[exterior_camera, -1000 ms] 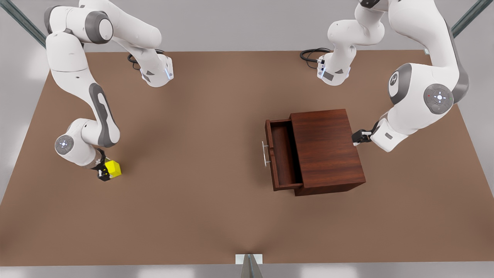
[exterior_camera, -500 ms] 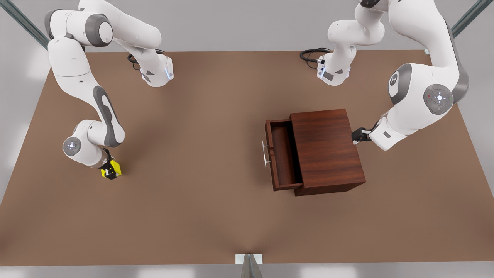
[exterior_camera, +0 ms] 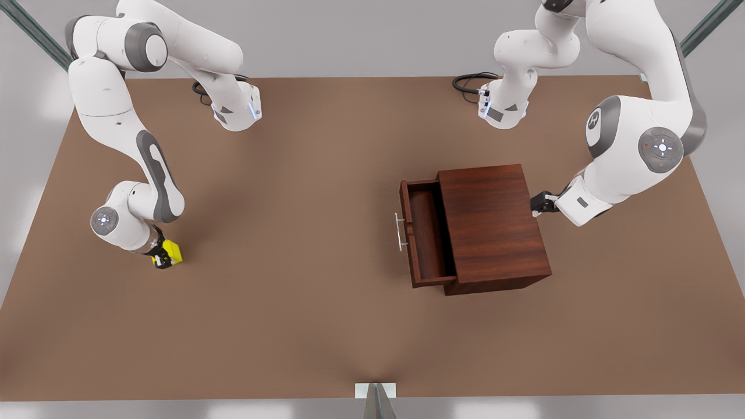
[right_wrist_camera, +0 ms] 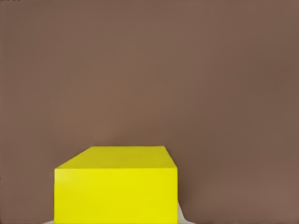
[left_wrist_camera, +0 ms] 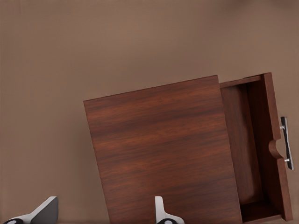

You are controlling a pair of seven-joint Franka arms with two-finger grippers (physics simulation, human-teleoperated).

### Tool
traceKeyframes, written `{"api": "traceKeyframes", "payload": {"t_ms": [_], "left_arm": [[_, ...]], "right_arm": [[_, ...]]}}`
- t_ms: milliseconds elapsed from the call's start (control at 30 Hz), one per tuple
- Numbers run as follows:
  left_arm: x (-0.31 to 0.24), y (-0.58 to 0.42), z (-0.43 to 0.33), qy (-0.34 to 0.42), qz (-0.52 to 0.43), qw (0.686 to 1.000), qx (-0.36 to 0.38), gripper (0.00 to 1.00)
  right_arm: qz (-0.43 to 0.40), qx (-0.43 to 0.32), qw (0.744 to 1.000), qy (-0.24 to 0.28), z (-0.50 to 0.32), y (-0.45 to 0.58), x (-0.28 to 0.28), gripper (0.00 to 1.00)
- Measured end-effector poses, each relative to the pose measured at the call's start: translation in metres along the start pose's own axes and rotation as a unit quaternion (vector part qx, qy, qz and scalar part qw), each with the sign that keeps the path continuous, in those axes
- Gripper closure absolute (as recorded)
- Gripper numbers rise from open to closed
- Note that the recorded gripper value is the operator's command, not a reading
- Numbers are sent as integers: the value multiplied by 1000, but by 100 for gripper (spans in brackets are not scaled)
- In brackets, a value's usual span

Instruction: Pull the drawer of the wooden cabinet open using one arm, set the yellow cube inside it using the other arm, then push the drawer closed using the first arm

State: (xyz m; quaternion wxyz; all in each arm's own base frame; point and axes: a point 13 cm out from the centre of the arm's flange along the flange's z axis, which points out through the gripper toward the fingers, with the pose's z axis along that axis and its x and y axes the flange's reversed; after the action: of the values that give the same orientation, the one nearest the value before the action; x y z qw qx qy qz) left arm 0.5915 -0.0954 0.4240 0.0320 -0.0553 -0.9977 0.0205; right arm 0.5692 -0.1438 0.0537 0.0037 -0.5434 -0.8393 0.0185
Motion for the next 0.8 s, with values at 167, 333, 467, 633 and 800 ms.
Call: {"api": "traceKeyframes", "payload": {"t_ms": [167, 333, 467, 633, 800], "left_arm": [[0, 0, 0, 0, 4, 1000, 0, 0], [0, 0, 0, 0, 6, 1000, 0, 0], [0, 0, 0, 0, 8, 1000, 0, 0], [0, -1, 0, 0, 11, 1000, 0, 0], [0, -1, 0, 0, 12, 1000, 0, 0]], "right_arm": [[-9, -22, 1000, -6, -33, 19, 4, 40], [-42, -49, 998, -11, -105, 84, 42, 40], [-84, -65, 994, -3, -174, 158, 121, 41], [-115, -59, 991, 26, -221, 228, 246, 41], [-113, -42, 991, 51, -236, 266, 368, 41]]}}
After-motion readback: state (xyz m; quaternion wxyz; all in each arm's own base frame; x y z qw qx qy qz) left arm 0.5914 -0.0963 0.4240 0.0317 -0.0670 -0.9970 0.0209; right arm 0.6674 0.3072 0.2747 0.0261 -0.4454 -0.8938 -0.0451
